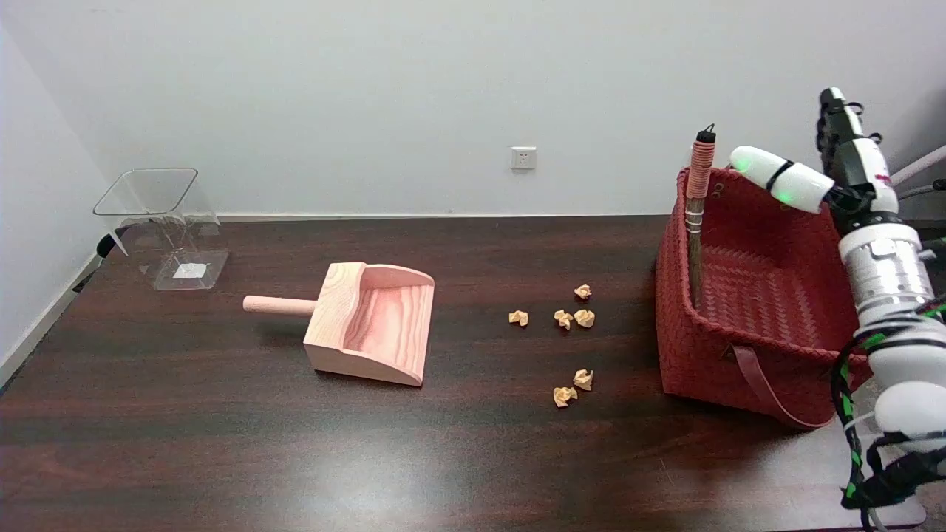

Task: Pick up the broom.

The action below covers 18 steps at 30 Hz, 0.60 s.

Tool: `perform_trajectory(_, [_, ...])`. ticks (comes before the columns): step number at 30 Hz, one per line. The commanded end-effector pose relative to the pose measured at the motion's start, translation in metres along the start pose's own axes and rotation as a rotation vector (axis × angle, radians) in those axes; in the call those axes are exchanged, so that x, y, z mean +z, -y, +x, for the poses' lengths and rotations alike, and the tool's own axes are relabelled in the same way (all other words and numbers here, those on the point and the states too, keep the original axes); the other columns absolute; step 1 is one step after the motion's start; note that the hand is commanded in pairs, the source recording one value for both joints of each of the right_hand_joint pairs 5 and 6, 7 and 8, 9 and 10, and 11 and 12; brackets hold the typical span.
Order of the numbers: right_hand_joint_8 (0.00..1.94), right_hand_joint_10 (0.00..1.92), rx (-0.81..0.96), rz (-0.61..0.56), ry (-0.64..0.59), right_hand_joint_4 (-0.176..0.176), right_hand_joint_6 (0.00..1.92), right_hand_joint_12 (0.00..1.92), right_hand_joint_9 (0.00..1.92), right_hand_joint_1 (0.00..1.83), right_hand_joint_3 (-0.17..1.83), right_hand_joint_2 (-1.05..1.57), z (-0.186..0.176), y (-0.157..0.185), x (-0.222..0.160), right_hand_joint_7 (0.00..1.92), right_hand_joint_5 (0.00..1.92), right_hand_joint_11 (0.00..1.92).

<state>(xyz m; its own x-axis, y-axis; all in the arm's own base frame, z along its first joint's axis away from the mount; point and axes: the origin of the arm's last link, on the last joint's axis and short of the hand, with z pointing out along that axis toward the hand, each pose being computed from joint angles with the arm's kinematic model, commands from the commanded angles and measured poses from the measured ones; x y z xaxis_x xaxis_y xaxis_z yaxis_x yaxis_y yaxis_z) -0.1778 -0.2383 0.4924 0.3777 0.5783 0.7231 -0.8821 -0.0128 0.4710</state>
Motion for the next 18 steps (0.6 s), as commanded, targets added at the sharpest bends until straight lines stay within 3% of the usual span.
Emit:
perform_trajectory(1, [0.00,0.00,0.039,-0.053,0.141,0.000,0.00,0.00,0.00,0.87,-0.17,0.77,-0.025,-0.005,0.046,0.00,0.00,0.00])
perform_trajectory(18, [0.06,0.00,0.083,-0.116,0.202,0.000,0.00,0.00,0.00,0.85,-0.17,0.80,-0.047,-0.020,0.061,0.06,0.00,0.00])
